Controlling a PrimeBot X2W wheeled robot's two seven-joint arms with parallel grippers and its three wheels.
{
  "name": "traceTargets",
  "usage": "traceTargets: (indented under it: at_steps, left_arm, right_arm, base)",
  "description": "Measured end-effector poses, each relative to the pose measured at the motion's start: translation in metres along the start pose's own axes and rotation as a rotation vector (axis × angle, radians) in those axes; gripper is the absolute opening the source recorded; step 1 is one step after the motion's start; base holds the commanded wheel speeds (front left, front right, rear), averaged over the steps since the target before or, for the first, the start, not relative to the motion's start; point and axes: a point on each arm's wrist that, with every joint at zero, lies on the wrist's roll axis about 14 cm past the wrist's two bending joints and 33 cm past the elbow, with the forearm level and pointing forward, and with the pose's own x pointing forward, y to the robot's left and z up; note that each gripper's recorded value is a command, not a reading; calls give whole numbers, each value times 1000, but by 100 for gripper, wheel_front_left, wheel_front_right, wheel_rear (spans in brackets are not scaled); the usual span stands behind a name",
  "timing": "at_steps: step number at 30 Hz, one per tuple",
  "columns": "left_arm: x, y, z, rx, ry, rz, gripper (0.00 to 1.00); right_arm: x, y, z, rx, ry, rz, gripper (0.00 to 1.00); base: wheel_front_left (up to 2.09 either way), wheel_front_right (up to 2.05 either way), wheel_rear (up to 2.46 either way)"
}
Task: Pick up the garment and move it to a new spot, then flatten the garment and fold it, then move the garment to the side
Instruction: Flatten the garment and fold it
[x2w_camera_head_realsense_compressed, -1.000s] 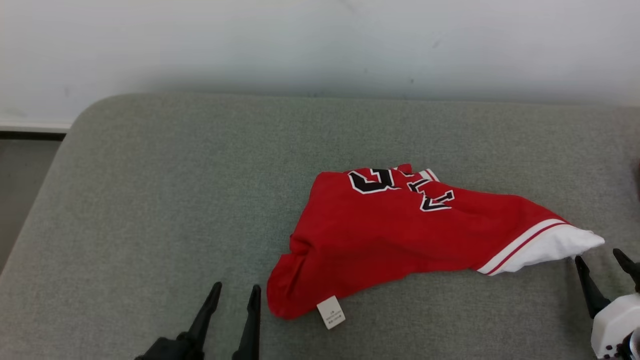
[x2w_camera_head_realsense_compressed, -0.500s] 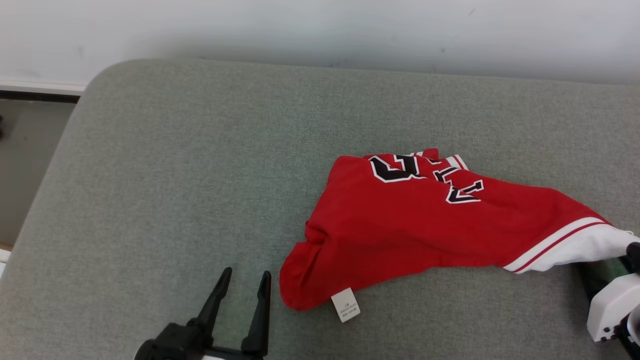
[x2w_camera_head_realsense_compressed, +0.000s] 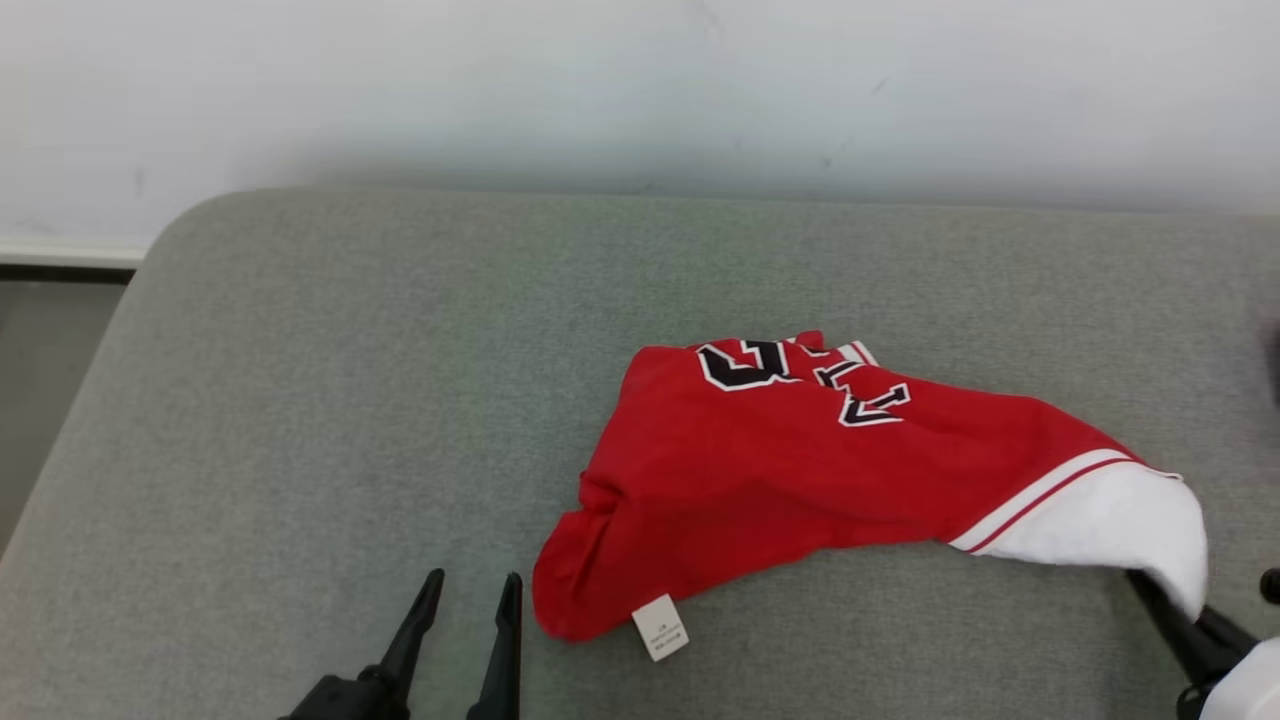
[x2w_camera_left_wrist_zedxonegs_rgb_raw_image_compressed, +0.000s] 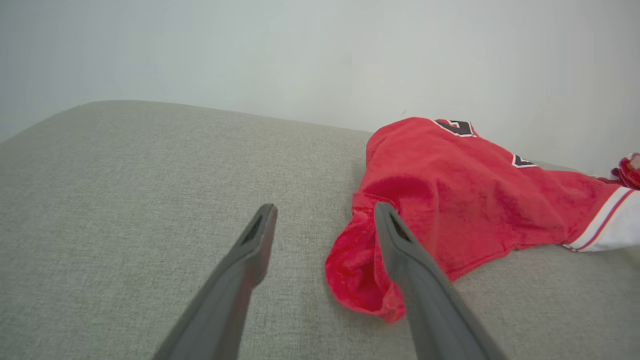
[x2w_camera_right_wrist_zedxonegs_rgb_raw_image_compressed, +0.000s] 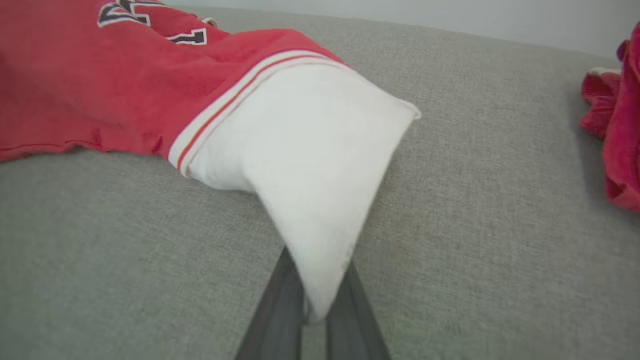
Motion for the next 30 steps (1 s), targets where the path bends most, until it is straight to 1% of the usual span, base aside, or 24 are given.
traceTargets:
  at_steps: [3,8,12,14,18,21,22,23,24,30]
  left_arm:
    - [1,-6,3,-3,-10,-20,100]
    - [-1,-16,5,-6,-15,-51,100]
    - [-1,-19,6,-8,-20,-59,100]
    - [-1,-18,5,-9,-15,-56,100]
    - [-2,-17,-1,-11,4,-53,100]
    - [-2,-16,-3,-12,9,-50,100]
    - [-1,-16,-3,-12,10,-50,100]
    - [-1,-16,-3,-11,9,-49,100]
    - [-1,-15,-2,-10,7,-49,100]
    - [-6,-15,1,-7,-4,-44,100]
  right_arm:
    - [-16,14,-7,95,24,34,0]
    - [-37,32,-3,254,22,80,0]
    - [-51,38,-18,364,86,90,0]
    - [-55,33,-28,384,122,72,0]
    - [-57,22,-51,387,202,25,0]
    - [-57,16,-70,357,273,0,0]
    - [-55,14,-71,346,283,-5,21]
    - [-54,11,-71,325,289,-12,62]
    - [-52,8,-69,304,279,-21,100]
    - [-54,-15,-58,221,222,-85,100]
  base:
    - [0,0,0]
    - [0,0,0]
    - [0,0,0]
    - [0,0,0]
    - [0,0,0]
    - [0,0,0]
    - [0,0,0]
    - [0,0,0]
    - [0,0,0]
    - [0,0,0]
